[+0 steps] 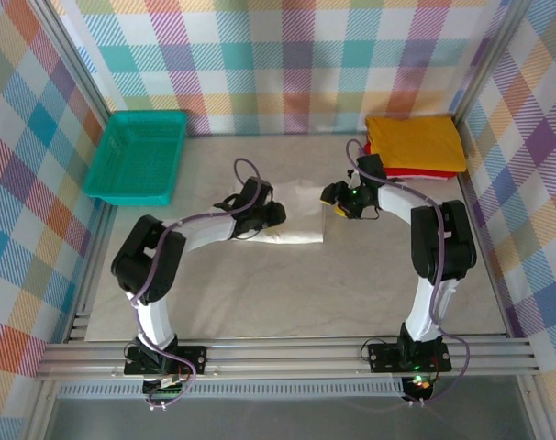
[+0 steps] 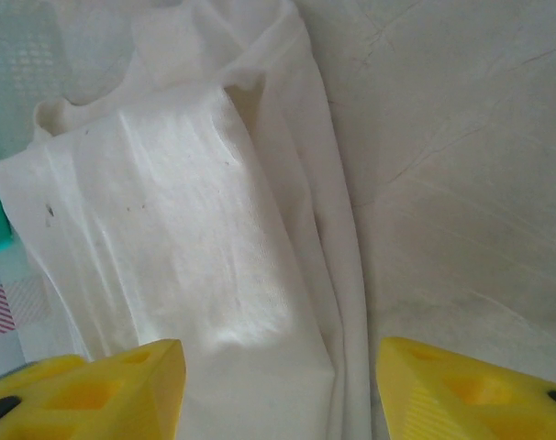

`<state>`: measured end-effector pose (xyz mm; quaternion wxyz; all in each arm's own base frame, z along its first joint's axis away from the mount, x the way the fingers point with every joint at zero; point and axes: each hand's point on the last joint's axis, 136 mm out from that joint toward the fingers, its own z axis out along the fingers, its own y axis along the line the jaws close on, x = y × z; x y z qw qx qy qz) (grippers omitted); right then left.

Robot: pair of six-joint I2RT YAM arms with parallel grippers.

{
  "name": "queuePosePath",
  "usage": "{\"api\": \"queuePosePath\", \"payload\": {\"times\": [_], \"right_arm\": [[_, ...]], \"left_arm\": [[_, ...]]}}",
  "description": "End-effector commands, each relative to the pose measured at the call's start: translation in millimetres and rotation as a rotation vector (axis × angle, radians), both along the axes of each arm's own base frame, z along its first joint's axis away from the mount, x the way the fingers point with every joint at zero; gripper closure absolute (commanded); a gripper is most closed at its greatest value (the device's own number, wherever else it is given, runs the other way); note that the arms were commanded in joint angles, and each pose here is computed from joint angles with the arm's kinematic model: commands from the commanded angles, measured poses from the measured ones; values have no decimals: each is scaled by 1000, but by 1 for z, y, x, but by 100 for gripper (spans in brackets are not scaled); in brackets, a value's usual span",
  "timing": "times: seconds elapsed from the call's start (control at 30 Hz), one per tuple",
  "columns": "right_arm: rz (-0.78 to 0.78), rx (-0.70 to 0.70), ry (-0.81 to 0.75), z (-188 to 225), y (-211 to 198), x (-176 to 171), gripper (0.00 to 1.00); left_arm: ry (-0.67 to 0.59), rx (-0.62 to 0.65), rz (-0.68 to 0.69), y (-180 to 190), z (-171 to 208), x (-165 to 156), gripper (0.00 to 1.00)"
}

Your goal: Fold and stack the t-shirts

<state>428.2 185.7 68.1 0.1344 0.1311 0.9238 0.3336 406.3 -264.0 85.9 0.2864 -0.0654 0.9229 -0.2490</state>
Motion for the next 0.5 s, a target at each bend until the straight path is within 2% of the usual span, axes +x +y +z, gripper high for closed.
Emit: {"api": "queuePosePath", "payload": {"times": [0.0,0.1,0.23,0.47], "right_arm": [[61,49,19,-4,13,3,43],[68,60,25,-9,16,4,43],[84,64,37,-15,19,3,42],[121,79,55,-26,33,-1,45]], "left_arm": [[-4,70,76,45,-1,6,68],[28,138,106,71,-18,10,68],[76,167,140,91,-44,9,68],[140,161,129,90,-75,3,69]]}}
